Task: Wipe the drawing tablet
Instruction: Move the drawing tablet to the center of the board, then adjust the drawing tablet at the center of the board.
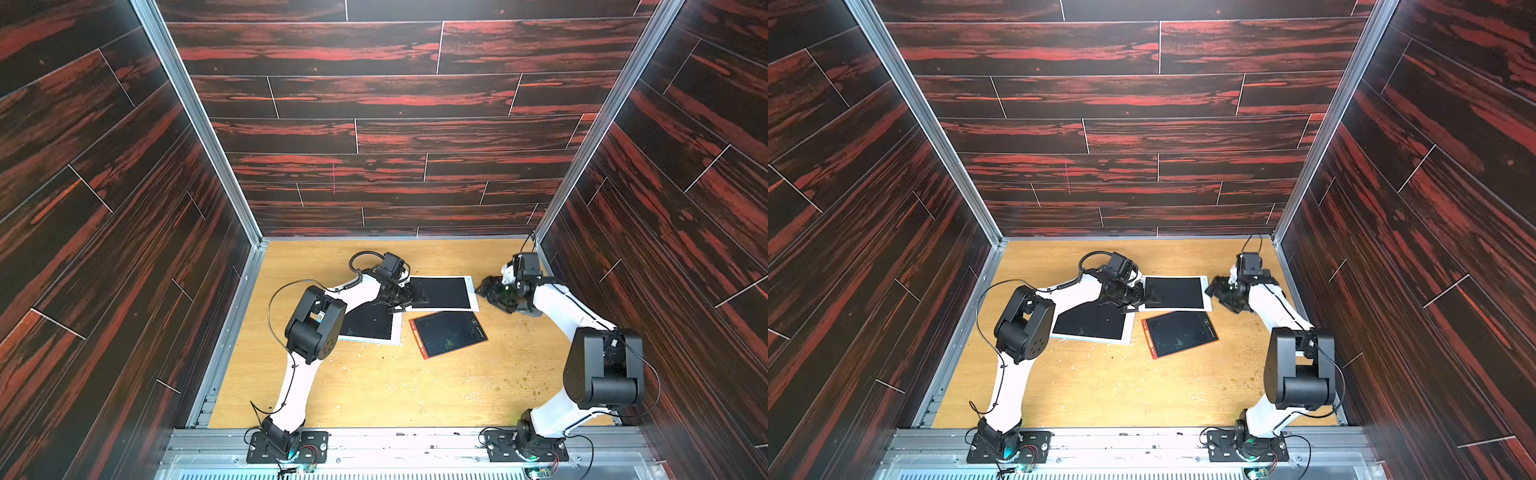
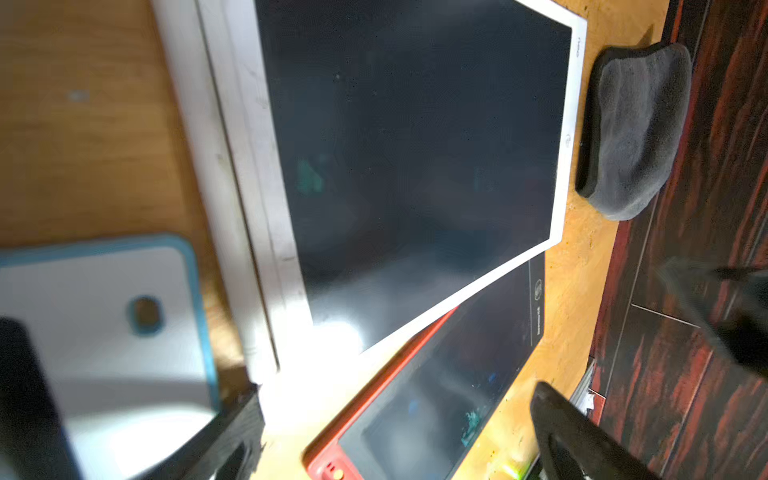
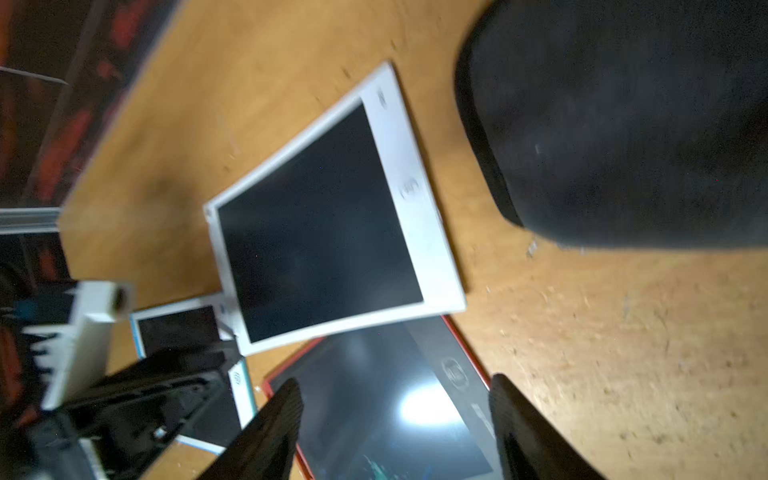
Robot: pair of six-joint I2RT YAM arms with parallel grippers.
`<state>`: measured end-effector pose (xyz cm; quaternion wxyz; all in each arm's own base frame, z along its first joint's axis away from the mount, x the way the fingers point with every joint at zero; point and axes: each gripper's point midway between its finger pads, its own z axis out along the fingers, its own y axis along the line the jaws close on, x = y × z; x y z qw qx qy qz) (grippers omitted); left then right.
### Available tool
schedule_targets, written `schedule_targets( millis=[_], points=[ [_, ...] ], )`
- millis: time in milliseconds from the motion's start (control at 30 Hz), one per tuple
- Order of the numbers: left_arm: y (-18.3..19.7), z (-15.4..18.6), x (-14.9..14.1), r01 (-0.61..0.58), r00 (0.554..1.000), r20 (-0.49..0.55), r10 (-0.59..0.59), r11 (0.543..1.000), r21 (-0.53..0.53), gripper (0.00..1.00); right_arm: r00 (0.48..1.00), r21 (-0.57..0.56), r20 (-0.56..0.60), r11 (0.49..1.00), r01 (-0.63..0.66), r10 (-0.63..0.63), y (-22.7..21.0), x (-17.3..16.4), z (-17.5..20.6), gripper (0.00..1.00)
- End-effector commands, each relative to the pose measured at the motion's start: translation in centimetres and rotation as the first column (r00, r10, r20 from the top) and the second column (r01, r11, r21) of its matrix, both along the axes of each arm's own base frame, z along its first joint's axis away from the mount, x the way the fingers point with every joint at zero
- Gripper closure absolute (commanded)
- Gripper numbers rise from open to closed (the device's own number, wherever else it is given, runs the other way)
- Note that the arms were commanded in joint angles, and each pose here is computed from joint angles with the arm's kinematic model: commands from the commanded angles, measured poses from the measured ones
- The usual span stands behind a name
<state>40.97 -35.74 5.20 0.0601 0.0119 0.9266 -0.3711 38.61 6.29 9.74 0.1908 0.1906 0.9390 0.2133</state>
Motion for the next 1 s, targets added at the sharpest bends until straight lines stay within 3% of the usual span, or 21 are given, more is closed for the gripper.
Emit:
schedule_targets(
  millis=[0, 200, 400, 600, 967],
  points=[
    [0.1, -1.4, -0.9, 0.019, 0.998, -0.058, -0.017, 0.999, 0.031, 0.0, 0.999, 0.009, -0.04, 1.0, -0.02, 0.02, 0.5, -1.4, -1.5, 0.27],
    [1.6, -0.5, -2.1, 0.029, 0.998, -0.057, -0.023, 0.995, 0.1, 0.0, 0.993, 0.019, -0.109, 0.999, -0.041, 0.043, 1.4, -2.8, -4.8, 0.27],
    [1.9, -0.2, -6.3, 0.007, 0.994, -0.11, -0.002, 0.999, 0.045, 0.0, 0.989, 0.028, -0.137, 0.998, -0.057, 0.06, 1.8, -4.2, -6.4, 0.27],
    [0.2, -1.2, -10.3, 0.063, 0.984, -0.17, -0.057, 0.997, 0.033, 0.0, 0.984, 0.041, -0.162, 0.997, -0.062, 0.068, 2.1, -4.6, -7.9, 0.27],
    [-0.3, -2.3, -11.3, 0.078, 0.98, -0.188, -0.067, 0.996, 0.051, 0.0, 0.97, 0.187, -0.196, 0.977, -0.105, 0.141, 5.2, -8.7, -7.8, 0.28]
  ],
)
